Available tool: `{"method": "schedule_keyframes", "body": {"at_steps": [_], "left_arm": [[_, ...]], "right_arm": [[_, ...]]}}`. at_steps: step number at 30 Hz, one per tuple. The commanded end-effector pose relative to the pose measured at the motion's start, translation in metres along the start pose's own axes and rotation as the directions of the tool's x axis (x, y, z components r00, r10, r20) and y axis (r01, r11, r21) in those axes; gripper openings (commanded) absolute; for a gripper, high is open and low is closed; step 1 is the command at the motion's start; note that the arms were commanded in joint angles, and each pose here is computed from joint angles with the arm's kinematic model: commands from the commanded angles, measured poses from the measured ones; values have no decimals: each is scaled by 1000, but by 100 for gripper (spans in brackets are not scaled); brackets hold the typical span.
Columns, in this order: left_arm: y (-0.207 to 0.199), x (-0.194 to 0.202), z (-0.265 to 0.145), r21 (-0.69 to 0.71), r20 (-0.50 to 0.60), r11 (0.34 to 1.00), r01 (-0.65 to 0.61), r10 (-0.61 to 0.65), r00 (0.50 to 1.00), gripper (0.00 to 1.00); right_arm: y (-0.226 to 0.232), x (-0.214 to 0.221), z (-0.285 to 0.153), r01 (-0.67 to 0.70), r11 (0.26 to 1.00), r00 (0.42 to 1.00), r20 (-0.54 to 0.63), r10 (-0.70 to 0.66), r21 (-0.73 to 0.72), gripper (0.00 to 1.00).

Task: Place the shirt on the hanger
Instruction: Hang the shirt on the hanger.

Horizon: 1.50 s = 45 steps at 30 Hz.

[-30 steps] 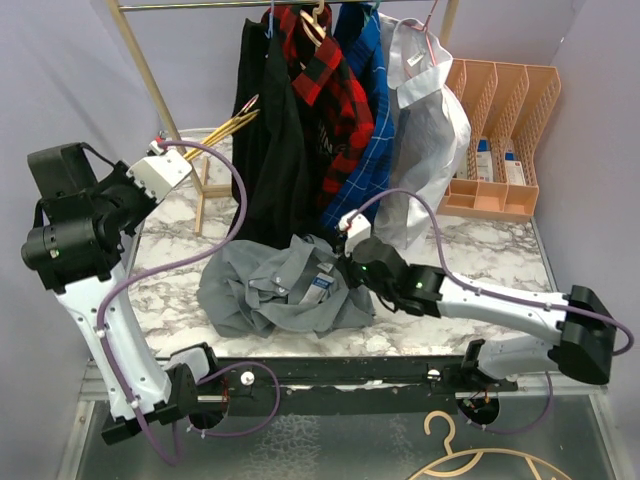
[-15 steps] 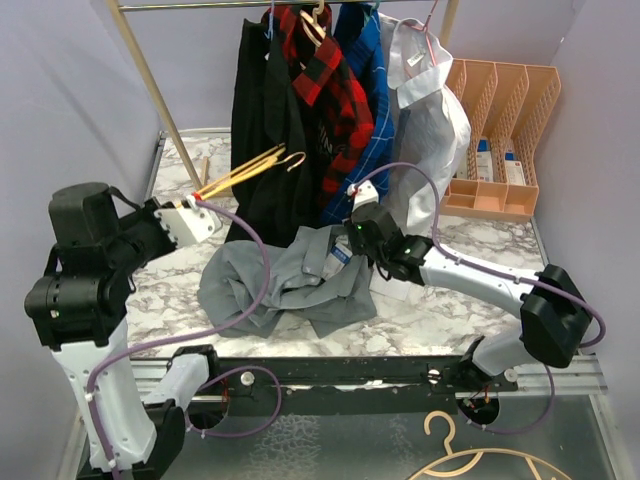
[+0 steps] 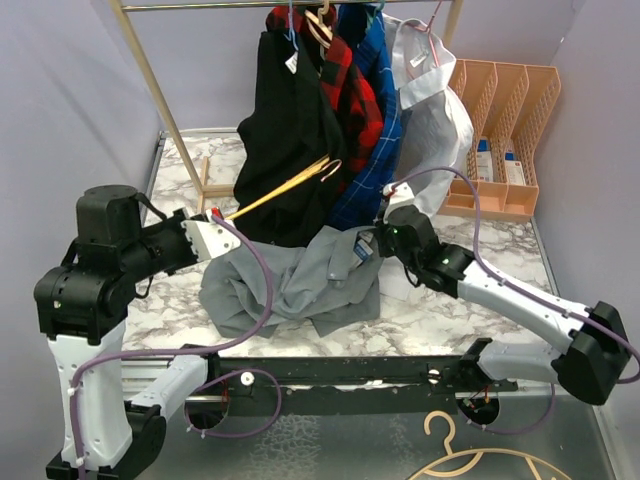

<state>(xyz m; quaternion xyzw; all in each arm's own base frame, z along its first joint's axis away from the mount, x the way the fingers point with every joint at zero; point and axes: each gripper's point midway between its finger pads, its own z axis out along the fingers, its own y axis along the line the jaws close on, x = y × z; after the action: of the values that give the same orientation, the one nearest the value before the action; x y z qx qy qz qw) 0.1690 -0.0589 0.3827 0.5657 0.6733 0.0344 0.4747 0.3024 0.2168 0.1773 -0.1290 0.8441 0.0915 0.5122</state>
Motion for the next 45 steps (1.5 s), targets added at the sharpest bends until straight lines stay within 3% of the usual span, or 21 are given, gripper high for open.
{"method": "schedule_keyframes", "body": {"at_steps": [1,6,7,8,9,10,11,17,23,32,38,45], "left_arm": [[-19,9,20,95,-8,995,31,-30,1000,0],[-30,46,23,89,-142,996,-11,24,990,0],[-32,49,22,84,-151,996,-13,26,988,0],[-32,52,21,78,-165,997,-13,26,986,0],[-32,55,19,69,-181,998,-10,23,983,0],[-30,56,18,58,-191,998,-10,20,981,0],[-28,57,15,45,-199,999,-8,17,980,0],[-19,54,-4,-47,-216,999,-7,-3,976,0],[-16,55,-21,-122,-226,992,4,-32,974,0],[-20,58,-28,-159,-229,987,25,-61,971,0],[-16,49,-43,-209,-199,978,16,-59,978,0],[-36,49,-49,-206,-147,979,-6,-25,989,0]], "right_arm": [[4,25,-22,-45,996,995,-90,38,-74,1],[30,27,-44,-56,965,991,-130,23,-255,3],[29,28,-45,-47,967,989,-148,10,-250,15],[28,25,-47,-36,970,988,-152,-2,-242,34],[27,19,-48,-26,971,989,-146,-10,-239,67],[27,9,-52,-19,969,992,-123,-12,-246,86],[29,-5,-56,-17,966,996,-87,-5,-257,89],[52,-119,-95,-15,922,977,191,96,-387,90],[91,-177,-71,-38,890,962,223,155,-455,92],[124,-162,-19,-58,886,971,179,157,-460,95],[95,-157,15,-28,970,969,231,86,-243,96],[57,-181,26,58,998,944,325,-50,-14,97]]}}
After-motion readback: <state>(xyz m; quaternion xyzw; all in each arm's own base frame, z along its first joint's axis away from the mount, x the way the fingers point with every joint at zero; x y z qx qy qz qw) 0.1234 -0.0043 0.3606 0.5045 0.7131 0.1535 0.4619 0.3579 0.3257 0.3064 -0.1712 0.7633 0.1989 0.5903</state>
